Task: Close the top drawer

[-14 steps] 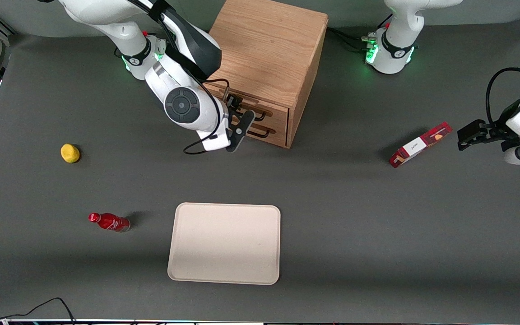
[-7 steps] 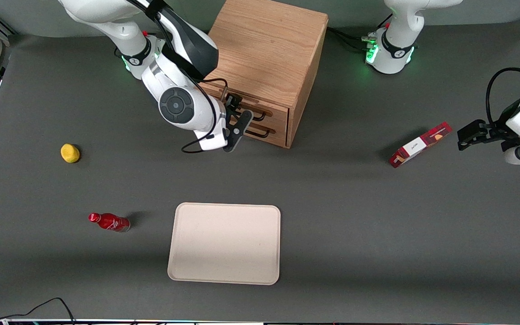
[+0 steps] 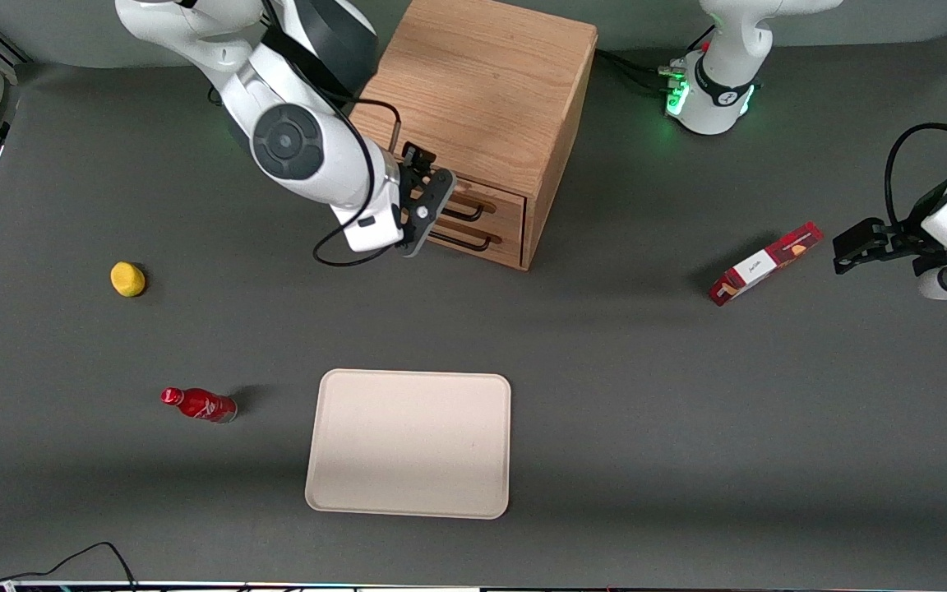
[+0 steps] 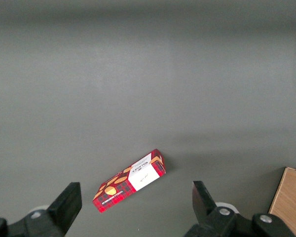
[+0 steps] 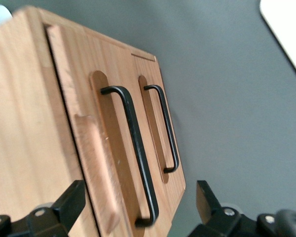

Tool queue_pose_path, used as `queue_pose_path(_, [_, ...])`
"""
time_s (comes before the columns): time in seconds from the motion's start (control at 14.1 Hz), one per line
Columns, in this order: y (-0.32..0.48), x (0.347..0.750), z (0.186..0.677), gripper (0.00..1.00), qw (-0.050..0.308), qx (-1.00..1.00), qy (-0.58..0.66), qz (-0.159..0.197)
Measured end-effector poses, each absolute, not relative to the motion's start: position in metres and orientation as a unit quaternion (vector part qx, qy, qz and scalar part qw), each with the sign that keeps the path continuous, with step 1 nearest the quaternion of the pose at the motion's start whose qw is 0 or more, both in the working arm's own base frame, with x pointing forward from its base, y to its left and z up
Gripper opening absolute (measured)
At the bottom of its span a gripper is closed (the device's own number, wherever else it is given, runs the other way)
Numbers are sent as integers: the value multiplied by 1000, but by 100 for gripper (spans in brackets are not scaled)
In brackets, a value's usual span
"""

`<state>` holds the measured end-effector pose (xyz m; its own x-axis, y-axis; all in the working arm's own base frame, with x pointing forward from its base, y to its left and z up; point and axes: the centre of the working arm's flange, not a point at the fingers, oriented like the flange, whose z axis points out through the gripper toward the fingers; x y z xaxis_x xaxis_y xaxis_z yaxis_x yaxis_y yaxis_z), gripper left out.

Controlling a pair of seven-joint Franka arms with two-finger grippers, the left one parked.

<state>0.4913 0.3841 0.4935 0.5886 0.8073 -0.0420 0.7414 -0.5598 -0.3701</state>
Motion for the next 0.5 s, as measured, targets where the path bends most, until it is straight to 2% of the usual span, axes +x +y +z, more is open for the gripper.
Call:
queue_pose_path(0.21, [360,492,552,100,133,-926,-343,82])
queue_pose_path(0.36, [338,480,593,100,95,-966,-232,66])
queue_pose_path(0.5, [302,475,622,100,39,-992,-107,51])
